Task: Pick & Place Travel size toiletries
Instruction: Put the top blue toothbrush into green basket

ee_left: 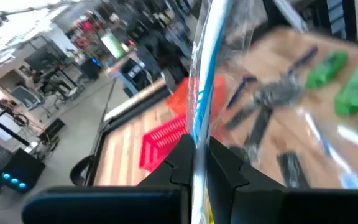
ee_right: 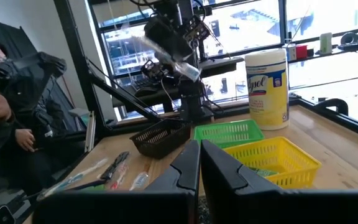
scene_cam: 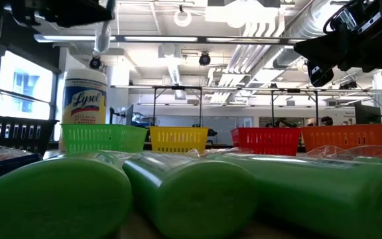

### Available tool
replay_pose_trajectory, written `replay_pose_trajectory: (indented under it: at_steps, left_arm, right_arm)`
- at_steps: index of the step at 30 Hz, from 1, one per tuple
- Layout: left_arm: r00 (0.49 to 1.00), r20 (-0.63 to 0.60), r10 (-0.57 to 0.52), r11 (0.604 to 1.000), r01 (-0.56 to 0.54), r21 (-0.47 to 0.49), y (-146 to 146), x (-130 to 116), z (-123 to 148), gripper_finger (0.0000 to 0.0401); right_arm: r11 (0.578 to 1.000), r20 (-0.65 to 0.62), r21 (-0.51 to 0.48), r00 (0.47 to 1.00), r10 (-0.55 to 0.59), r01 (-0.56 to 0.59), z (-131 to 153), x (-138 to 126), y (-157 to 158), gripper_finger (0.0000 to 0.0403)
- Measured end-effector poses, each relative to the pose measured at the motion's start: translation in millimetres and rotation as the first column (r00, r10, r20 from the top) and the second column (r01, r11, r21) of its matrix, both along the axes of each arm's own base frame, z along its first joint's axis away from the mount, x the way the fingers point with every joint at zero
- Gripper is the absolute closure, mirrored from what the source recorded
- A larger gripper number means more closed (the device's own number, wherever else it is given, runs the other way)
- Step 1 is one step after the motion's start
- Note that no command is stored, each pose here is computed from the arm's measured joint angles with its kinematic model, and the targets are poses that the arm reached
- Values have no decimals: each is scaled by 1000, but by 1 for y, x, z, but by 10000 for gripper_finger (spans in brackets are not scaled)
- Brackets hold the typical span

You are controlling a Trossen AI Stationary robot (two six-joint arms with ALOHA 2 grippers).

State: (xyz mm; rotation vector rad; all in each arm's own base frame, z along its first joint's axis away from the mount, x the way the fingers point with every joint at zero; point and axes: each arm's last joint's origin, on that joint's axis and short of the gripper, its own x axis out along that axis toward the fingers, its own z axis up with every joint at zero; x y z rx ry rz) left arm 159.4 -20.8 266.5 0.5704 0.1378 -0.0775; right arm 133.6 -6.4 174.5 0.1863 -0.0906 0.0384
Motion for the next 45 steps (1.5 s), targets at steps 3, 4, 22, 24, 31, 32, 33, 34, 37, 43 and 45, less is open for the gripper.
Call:
replay_pose_trajectory:
  at_steps: [3,4,22,24,31,32,33,34,37,43,45]
  left_arm:
    - [998,-63,-8,998,11,61,-2,12,-8,387]
    - [996,-86,-8,998,13,68,-2,16,-12,387]
    - [989,-133,-63,987,42,-154,47,31,-69,387]
    - [990,-124,-65,984,42,-174,50,28,-77,387]
    - [989,-142,-32,978,1,-210,55,18,-96,387]
    - [990,-135,-30,977,1,-211,55,17,-97,387]
    - [991,-129,-26,978,-1,-208,55,16,-98,387]
    - [992,-124,-25,979,-2,-206,55,16,-99,387]
    - [991,-133,-6,979,-21,-201,55,15,-106,387]
    - [984,-178,-7,986,-22,-164,56,19,-116,387]
    - [983,-183,-7,986,-24,-164,57,21,-119,387]
  right_arm:
    - [1000,0,0,1000,0,0,0,0,0,396]
    - [1000,0,0,1000,0,0,0,0,0,396]
    - [999,0,-8,999,38,-38,0,0,5,396]
    - [999,0,-8,999,42,-42,0,0,5,396]
    - [1000,0,-7,1000,7,-7,0,0,6,396]
    - [1000,1,-10,1000,8,-8,0,0,7,396]
    - [1000,0,-10,1000,9,-9,0,0,7,396]
    - [1000,1,-10,1000,8,-8,0,0,7,396]
    - [1000,0,-8,1000,-12,12,0,0,6,396]
    - [1000,1,-8,1000,-22,22,0,0,6,396]
    - [1000,0,-8,1000,-22,22,0,0,6,396]
